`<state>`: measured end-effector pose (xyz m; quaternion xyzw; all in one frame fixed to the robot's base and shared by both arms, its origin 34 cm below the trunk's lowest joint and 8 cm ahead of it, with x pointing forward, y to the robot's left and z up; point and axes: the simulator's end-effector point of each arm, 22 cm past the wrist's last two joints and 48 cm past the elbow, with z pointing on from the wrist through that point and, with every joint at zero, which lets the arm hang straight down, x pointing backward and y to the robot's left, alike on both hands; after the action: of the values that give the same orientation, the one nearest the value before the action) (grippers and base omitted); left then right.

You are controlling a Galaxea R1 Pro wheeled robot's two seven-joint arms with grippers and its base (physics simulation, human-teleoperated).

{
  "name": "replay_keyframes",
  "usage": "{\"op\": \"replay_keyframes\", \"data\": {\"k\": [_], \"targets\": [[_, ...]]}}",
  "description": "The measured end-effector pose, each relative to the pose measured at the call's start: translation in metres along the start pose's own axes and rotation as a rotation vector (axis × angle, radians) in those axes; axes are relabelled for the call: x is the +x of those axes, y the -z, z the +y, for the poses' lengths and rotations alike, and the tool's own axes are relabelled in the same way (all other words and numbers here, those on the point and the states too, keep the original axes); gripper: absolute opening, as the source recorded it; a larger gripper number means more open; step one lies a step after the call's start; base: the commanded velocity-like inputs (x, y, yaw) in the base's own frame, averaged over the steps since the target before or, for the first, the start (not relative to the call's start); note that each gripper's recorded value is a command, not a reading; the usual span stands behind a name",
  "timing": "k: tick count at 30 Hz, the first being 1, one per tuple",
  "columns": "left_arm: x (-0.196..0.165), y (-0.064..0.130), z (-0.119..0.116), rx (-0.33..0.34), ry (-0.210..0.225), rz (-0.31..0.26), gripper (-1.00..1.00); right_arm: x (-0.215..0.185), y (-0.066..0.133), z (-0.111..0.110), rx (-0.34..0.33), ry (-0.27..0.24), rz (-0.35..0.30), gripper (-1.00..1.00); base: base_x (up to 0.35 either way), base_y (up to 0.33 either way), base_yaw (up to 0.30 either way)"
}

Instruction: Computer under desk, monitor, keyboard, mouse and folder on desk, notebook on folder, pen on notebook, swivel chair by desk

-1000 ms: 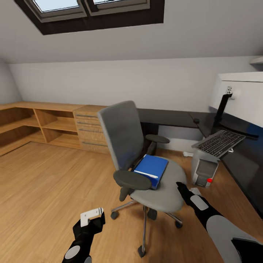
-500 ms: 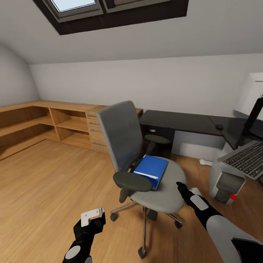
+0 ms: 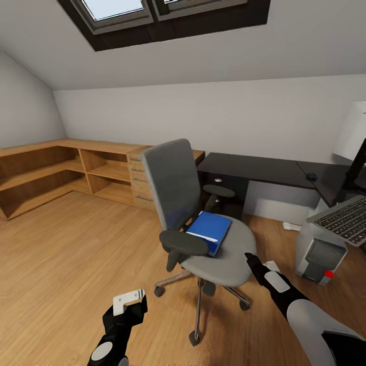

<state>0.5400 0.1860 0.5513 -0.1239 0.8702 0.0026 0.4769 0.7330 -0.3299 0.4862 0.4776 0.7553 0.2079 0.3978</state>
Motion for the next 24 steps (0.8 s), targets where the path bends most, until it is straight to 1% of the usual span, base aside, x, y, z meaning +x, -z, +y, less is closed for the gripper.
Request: {"op": "replay_keyframes", "data": {"k": [12, 20, 24], "targets": [[-0.0001, 0.0, 0.0002, 0.0, 0.0, 0.0, 1.0, -0.0006, 0.0001, -0.0005, 0.001, 0.0, -0.001, 1.0, -0.114, 0.0, 0.0], [0.0, 0.0, 0.0001, 0.0, 0.0, 0.0, 1.0, -0.0005, 0.0, -0.0009, 0.002, 0.001, 0.0, 1.0, -0.228, 0.0, 0.0], [-0.0002, 0.0001, 0.0004, -0.001, 0.001, 0.0, 1.0, 0.0016, 0.0002, 0.0002, 0.001, 0.0, 0.004, 1.0, -0.035, 0.0, 0.0]]}}
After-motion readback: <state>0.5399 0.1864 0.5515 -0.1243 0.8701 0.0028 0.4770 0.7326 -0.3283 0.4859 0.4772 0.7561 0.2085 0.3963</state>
